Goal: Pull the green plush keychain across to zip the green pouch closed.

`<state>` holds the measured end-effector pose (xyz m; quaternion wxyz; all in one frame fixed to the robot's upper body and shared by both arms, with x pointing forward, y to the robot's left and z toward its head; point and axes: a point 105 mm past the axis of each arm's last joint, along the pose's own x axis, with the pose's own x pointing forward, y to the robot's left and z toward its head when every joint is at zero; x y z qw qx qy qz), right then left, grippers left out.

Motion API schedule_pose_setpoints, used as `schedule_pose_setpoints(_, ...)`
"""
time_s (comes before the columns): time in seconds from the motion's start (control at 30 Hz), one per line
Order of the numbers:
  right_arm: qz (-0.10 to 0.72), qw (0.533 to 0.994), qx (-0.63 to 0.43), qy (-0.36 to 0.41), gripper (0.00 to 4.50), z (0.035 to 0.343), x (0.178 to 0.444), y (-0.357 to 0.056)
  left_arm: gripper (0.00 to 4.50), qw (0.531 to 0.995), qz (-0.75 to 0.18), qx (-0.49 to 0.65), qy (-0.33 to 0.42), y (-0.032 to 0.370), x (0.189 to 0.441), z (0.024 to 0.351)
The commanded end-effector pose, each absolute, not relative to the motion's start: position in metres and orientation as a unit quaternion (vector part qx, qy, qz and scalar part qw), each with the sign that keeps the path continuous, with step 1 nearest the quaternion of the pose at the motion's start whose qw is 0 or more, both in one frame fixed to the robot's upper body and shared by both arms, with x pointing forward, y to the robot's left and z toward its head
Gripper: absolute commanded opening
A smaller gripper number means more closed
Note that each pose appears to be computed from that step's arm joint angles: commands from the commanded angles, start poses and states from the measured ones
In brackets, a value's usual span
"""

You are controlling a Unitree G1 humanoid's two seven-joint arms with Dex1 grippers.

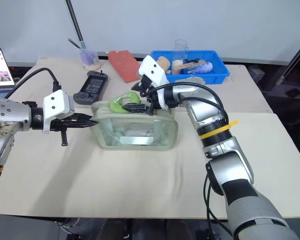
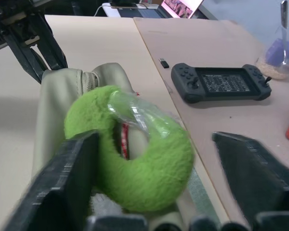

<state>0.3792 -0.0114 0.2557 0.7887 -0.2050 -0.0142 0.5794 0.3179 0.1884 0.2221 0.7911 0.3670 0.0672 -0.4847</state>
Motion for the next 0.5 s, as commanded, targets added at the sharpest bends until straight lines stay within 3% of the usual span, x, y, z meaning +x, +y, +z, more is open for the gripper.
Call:
schedule_pose_setpoints(0.03, 0.582, 0.784, -0.211, -0.052, 2.65, 0.277, 0.375, -0.012, 0.00, 0.786, -0.484, 0.379, 0.065, 0.188, 0.316, 0.225)
schedule_pose_setpoints(0.27, 0.588, 0.779, -0.209, -0.060, 0.18, 0.279, 0.371, -0.016, 0.00, 0.783, -0.488, 0.380, 0.065, 0.185, 0.319, 0.223)
schedule_pose_setpoints(0.5, 0.560, 0.801, -0.195, -0.081, 0.03, 0.311, 0.365, -0.049, 0.00, 0.783, -0.489, 0.380, 0.067, 0.187, 0.321, 0.221)
